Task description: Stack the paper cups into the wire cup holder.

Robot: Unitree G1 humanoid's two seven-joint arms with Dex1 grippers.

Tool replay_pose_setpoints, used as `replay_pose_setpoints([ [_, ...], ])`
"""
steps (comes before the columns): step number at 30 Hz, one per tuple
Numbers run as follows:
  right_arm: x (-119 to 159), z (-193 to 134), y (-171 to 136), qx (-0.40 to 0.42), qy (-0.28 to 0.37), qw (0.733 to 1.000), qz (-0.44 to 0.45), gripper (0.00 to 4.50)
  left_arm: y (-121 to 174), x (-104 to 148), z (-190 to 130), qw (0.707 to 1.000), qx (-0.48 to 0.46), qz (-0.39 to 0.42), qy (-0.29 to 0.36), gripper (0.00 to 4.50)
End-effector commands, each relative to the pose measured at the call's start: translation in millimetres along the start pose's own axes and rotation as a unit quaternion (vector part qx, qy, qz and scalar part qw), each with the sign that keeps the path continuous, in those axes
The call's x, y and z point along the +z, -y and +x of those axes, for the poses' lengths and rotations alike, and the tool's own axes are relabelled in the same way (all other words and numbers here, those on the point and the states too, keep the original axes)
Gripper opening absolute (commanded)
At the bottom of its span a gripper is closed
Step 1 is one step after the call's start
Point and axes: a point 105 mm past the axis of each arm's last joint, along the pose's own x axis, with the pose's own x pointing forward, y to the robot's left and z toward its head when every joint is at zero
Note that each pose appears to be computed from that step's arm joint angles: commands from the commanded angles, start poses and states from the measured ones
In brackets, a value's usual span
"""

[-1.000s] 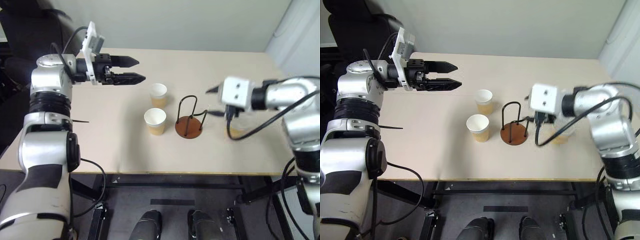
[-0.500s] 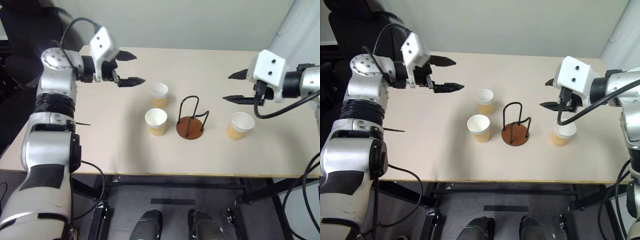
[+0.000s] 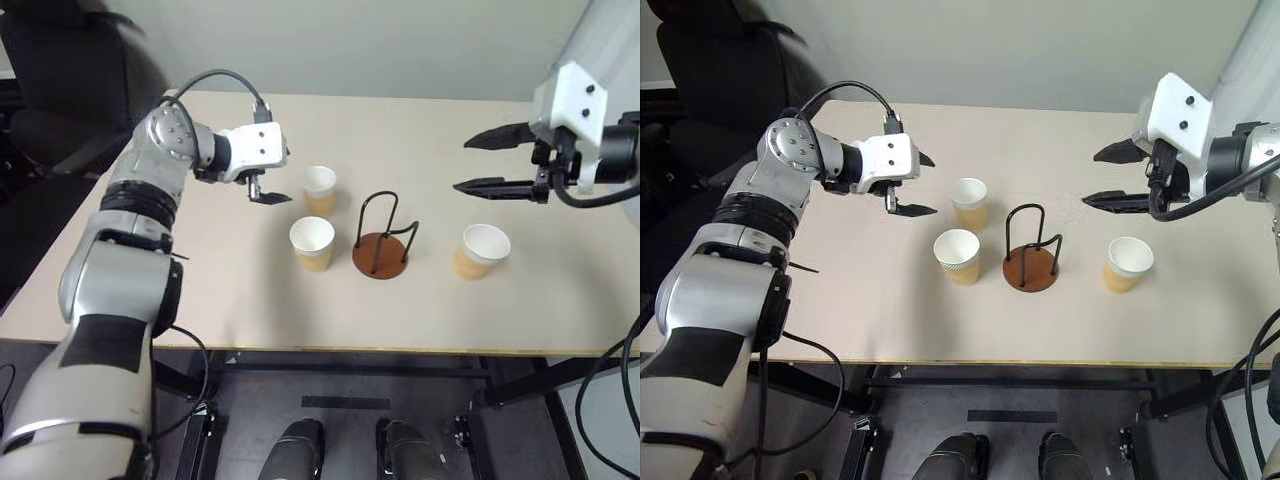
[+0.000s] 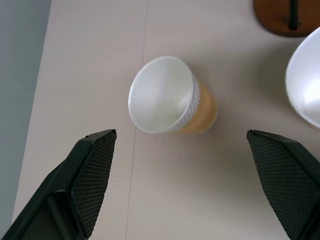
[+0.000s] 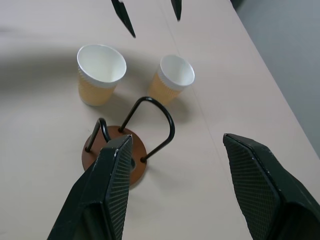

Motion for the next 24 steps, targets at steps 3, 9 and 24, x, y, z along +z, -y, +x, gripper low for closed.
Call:
replay_pose_setpoints([
  [3,10.3,-9.1,4.0,-0.011,0.006,1.0,-0.016,2.87,-19.1,15.3,0.6,0.999,0.029,0.031,-0.02,4.5],
  [9,11.2,-11.0,5.1,-0.01,0.005,1.0,-0.012,2.87,-16.0,15.4,13.3,0.999,0.028,0.014,-0.031,4.5],
  [24,8.1,-15.1,6.2,-0.022,-0.007,1.0,-0.014,2.87,-2.5,3.7,43.1,0.997,0.056,0.001,-0.06,4.5],
])
